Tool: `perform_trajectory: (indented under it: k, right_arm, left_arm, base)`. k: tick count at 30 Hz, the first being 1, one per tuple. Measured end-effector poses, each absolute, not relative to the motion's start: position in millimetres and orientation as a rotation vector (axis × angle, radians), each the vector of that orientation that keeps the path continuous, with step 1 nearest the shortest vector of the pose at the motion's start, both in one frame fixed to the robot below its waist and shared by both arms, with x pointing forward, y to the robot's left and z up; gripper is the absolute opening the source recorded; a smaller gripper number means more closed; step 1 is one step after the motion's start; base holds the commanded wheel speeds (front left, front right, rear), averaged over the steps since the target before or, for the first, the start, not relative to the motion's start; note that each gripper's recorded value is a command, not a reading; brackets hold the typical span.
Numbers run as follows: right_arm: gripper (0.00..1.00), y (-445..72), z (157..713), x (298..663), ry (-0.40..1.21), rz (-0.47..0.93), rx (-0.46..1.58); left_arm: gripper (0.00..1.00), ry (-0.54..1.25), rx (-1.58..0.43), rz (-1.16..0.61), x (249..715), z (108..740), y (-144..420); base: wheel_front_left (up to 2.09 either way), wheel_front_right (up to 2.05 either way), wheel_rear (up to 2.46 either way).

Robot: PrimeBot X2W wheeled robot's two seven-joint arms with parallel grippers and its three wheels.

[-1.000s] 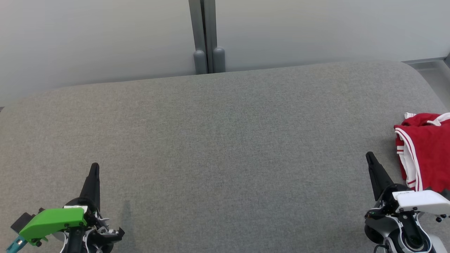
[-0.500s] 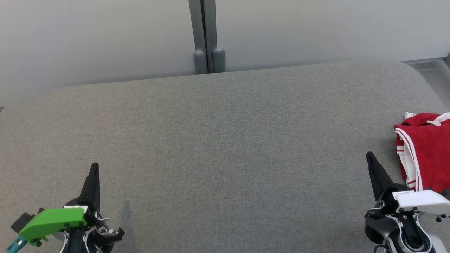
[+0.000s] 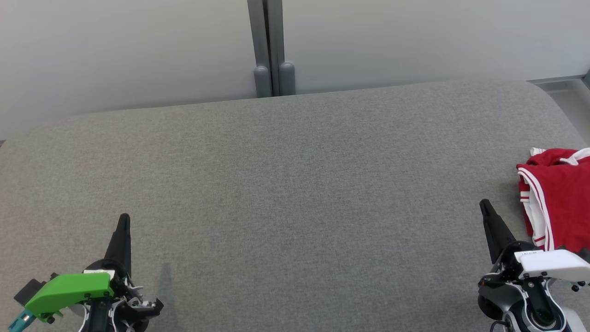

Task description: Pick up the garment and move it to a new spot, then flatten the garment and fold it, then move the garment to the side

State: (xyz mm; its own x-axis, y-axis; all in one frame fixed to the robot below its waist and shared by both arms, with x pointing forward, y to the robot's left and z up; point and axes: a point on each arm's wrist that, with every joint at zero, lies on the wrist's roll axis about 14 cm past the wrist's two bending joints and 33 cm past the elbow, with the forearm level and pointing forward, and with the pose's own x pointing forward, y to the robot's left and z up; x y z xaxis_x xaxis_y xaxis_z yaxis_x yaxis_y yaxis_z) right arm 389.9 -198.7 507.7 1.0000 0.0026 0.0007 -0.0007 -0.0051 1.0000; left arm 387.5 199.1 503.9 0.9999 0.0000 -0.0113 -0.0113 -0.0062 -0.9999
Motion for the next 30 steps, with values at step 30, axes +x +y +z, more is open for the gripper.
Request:
perform_trajectory:
  k: [30]
  right_arm:
    - [0.00, -198.7, 507.7, 389.9, 0.002, 0.003, 1.576]
  left_arm:
    - [0.00, 0.009, -1.577, 0.009, 387.5, 503.9, 199.1]
  base:
    - [0.00, 0.00, 0.00]
